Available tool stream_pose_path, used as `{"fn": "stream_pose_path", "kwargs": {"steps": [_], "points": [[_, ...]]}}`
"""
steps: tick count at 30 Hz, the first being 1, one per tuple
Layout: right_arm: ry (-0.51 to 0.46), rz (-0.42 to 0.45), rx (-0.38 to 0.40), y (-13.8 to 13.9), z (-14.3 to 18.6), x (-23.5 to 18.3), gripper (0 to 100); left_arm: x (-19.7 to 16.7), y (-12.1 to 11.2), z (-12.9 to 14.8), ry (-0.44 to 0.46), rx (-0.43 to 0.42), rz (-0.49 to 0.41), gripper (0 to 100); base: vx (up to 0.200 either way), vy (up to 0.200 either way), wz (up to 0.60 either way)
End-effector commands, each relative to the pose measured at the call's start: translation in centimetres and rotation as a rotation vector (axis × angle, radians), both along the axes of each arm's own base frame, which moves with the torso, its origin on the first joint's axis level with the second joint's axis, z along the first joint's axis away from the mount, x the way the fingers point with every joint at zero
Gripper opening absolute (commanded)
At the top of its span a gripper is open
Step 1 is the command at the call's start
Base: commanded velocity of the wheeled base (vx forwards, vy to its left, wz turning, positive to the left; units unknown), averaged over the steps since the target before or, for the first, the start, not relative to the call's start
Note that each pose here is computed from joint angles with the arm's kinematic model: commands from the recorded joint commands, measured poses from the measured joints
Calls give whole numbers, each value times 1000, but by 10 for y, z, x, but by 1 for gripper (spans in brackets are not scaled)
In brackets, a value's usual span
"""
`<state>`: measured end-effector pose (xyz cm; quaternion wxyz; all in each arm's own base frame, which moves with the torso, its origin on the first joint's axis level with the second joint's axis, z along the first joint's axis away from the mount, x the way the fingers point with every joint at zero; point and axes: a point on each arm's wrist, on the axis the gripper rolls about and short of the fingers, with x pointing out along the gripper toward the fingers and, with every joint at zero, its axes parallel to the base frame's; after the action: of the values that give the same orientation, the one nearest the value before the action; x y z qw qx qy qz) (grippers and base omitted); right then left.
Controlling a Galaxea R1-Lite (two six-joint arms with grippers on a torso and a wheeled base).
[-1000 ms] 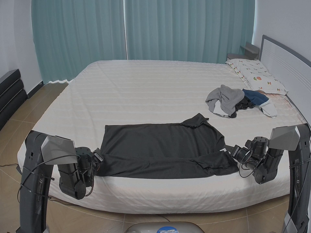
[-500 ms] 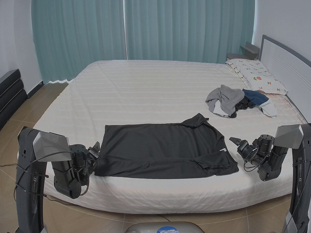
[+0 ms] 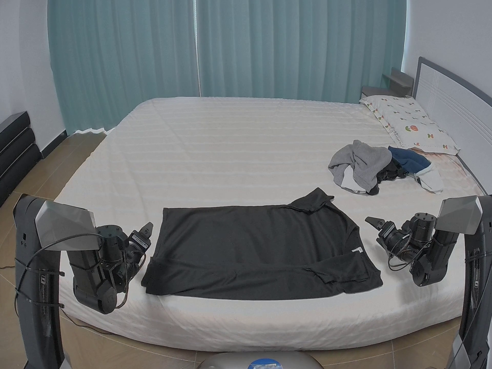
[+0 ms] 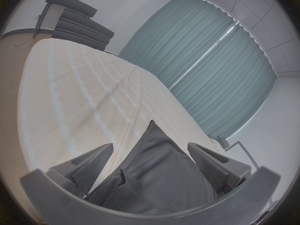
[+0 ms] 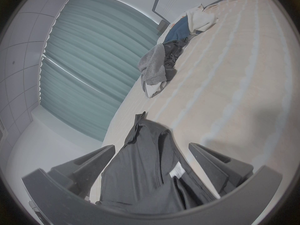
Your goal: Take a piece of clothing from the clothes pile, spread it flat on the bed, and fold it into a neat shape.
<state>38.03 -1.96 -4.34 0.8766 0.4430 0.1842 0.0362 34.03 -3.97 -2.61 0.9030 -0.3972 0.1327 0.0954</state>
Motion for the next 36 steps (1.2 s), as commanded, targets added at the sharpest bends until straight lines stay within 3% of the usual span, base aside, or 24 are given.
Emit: {"fn": "stream_pose_path", "kwargs": {"steps": [1,5,10,17,23,29,36], "points": [[0,5,0,2,1,-2,100,0,0,3,-22,-2,-1,100,0,0,0],[1,2,-3,5,6,-6,100,-2,0,4,-17,-3,-3,100,0,0,0],[-21,38,-8,21,36,-14,100,-4,-3,13,-20,13,-50,100,0,0,0],[69,58,-9,27,36,-21,100,-5,-8,34,109,-4,-215,100,0,0,0],[151,47,8,18,10,-41,100,1,-9,22,262,31,-339,100,0,0,0],[151,75,20,16,6,-45,100,-8,-10,12,403,49,-354,100,0,0,0],[164,93,26,16,3,-51,100,-12,-6,12,418,72,-312,100,0,0,0]]}}
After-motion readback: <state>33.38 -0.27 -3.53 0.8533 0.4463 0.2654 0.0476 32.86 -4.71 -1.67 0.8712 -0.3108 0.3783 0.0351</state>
